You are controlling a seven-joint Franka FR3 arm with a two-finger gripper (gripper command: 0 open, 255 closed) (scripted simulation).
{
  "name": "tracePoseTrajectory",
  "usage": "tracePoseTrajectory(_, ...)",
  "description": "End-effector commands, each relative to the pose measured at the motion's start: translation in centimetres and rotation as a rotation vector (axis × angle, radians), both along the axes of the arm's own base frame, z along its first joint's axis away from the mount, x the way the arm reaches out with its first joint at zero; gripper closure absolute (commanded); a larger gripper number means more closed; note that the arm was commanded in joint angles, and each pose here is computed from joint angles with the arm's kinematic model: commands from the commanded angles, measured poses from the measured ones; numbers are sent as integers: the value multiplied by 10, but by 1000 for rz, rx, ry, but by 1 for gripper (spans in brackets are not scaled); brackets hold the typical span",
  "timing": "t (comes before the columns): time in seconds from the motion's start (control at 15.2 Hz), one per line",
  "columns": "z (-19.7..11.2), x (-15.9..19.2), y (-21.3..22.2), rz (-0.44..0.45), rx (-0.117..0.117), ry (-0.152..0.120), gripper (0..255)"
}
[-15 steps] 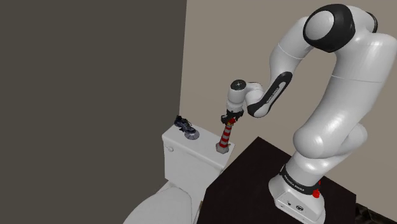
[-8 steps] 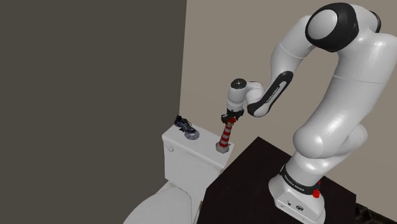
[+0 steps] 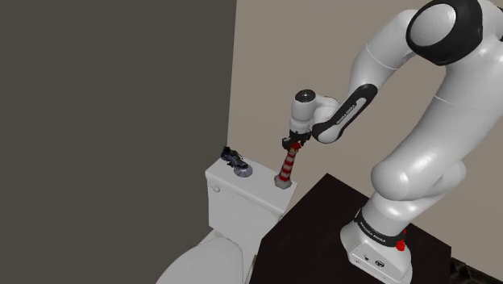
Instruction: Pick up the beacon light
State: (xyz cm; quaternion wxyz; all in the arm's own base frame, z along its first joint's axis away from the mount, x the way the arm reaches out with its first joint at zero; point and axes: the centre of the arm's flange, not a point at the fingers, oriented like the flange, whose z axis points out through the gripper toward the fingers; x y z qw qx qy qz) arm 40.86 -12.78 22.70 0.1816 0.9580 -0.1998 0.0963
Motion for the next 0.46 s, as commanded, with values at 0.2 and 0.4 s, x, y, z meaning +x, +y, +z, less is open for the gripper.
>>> tracePoseTrajectory(0.2, 27, -1, 1, 0, 1, 0, 255)
tracePoseTrajectory(0.4, 33, -1, 1, 0, 1, 0, 255)
